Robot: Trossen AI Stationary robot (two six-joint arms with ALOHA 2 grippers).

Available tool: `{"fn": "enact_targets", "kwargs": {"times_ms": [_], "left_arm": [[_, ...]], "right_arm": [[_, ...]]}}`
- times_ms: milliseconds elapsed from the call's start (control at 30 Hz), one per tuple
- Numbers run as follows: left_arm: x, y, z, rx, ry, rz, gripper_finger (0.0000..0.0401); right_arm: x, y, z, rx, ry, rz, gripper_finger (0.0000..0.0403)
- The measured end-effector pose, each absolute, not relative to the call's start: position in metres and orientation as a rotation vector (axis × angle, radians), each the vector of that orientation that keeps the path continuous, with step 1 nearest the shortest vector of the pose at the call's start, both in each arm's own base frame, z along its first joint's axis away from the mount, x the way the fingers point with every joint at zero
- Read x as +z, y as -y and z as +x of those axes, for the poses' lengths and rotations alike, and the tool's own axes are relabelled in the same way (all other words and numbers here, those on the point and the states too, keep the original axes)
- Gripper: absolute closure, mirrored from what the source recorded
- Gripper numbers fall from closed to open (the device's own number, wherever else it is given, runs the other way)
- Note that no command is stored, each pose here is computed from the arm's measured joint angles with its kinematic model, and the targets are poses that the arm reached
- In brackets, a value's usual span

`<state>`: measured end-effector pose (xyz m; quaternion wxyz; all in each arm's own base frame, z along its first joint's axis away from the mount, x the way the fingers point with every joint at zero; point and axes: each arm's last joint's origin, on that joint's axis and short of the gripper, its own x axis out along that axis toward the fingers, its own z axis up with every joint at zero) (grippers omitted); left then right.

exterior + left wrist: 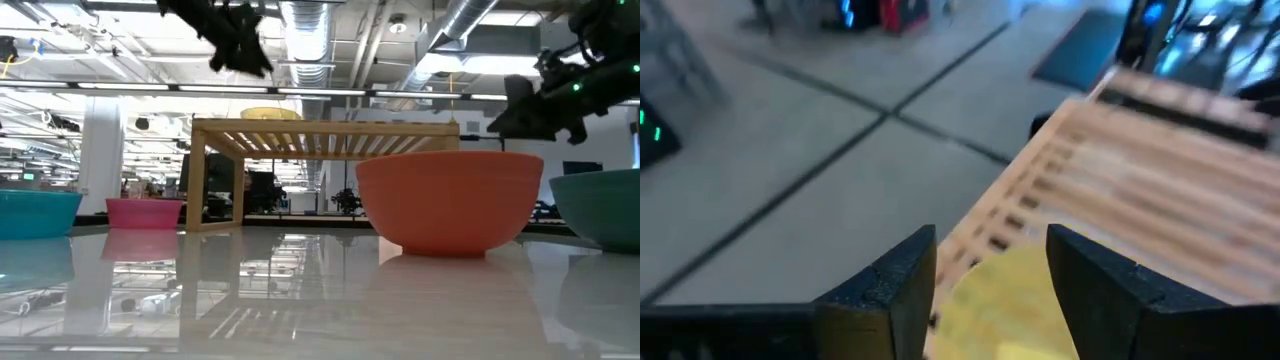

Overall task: Place and stack bowls onto a shelf
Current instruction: Put the white bowl on the shelf

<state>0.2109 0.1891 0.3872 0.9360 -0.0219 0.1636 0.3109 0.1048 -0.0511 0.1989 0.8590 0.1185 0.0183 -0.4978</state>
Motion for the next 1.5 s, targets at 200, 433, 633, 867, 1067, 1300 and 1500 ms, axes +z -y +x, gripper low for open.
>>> {"fn": "enact_targets", "kwargs": {"times_ms": [200,433,633,867,1067,1300,1500], "left_arm": [[0.4,-0.147,0.22,0.533,-0.265,0.002,0.0229],[0.379,-0.101,0.246,0.427,-0.302,0.059,0.023],[0.344,-0.076,0.262,0.507,-0.324,0.148,0.023],[0.308,-0.063,0.267,0.503,-0.371,0.166,0.023],[0.287,-0.056,0.266,0.486,-0.393,0.173,0.023],[0.278,-0.046,0.266,0.454,-0.404,0.165,0.023],[0.272,-0.038,0.266,0.435,-0.408,0.174,0.023]], "right_arm": [[0.223,0.066,0.106,-1.165,-0.178,0.197,0.0234],[0.244,0.086,0.105,-1.316,-0.486,0.18,0.0237],[0.239,0.112,0.102,-1.329,-0.714,0.311,0.0229],[0.225,0.135,0.099,-1.308,-0.85,0.441,0.0212],[0.225,0.134,0.103,-1.276,-0.879,0.485,0.0199],[0.211,0.134,0.112,-1.176,-0.92,0.624,0.0192],[0.197,0.137,0.12,-1.17,-0.974,0.64,0.0197]]}}
